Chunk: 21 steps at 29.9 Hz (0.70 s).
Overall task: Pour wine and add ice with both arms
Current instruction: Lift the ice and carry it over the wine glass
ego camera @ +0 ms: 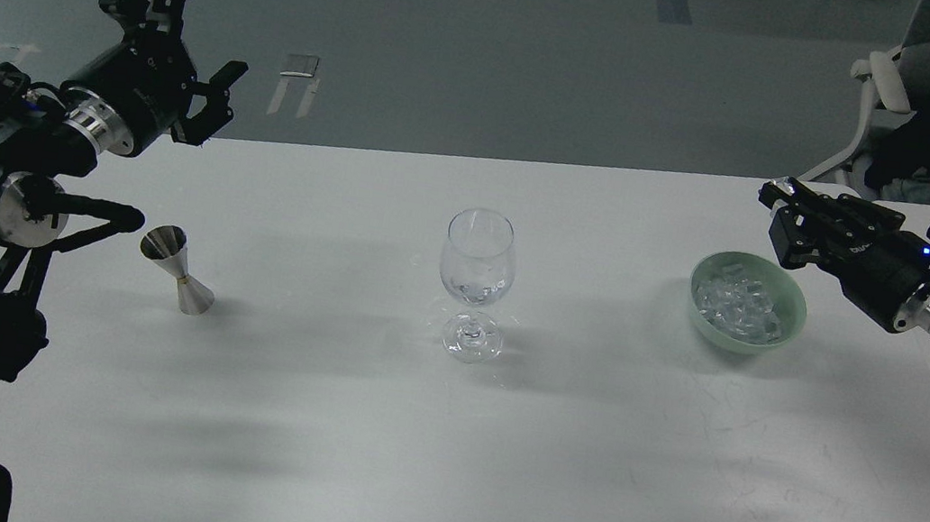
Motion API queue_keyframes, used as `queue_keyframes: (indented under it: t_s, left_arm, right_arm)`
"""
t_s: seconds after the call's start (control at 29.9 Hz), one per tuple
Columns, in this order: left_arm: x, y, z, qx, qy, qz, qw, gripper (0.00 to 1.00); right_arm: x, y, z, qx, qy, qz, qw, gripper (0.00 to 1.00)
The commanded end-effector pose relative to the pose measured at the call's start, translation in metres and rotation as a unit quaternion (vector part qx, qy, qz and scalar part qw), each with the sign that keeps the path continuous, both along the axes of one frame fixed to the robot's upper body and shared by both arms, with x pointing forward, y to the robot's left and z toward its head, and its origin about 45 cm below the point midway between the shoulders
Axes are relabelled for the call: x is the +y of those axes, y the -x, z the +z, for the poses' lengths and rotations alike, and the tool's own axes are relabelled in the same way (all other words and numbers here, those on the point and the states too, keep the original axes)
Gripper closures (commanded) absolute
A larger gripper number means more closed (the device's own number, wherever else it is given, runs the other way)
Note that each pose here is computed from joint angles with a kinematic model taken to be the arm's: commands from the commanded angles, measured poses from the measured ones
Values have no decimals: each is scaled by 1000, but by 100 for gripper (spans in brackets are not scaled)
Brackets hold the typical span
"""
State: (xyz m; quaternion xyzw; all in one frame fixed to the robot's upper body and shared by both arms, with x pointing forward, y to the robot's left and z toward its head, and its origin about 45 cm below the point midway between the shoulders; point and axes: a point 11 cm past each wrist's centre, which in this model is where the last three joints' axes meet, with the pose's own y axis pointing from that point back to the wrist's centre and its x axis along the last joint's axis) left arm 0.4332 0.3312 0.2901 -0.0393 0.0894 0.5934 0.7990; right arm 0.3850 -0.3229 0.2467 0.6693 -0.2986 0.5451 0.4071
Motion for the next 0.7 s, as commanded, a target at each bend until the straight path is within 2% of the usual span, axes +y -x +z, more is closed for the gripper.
queue_keyframes:
  t_s: [0.0,0.2,0.33,0.67]
  left_arm:
    - [0,0,0,0,0,0,1000,3]
    - [0,0,-1,1,1,0,1000,3]
    - [-1,0,-1,1,2,0,1000,3]
    - [-3,0,-2,1,4,-1,1000,3]
  right_arm:
    - [25,-4,26,-15,-2,39,999,99]
    - [75,-3,51,-18,4,110,994,99]
    - [91,-2,49,-25,29,138,990,99]
    - [146,24,36,-4,38,219,975,99]
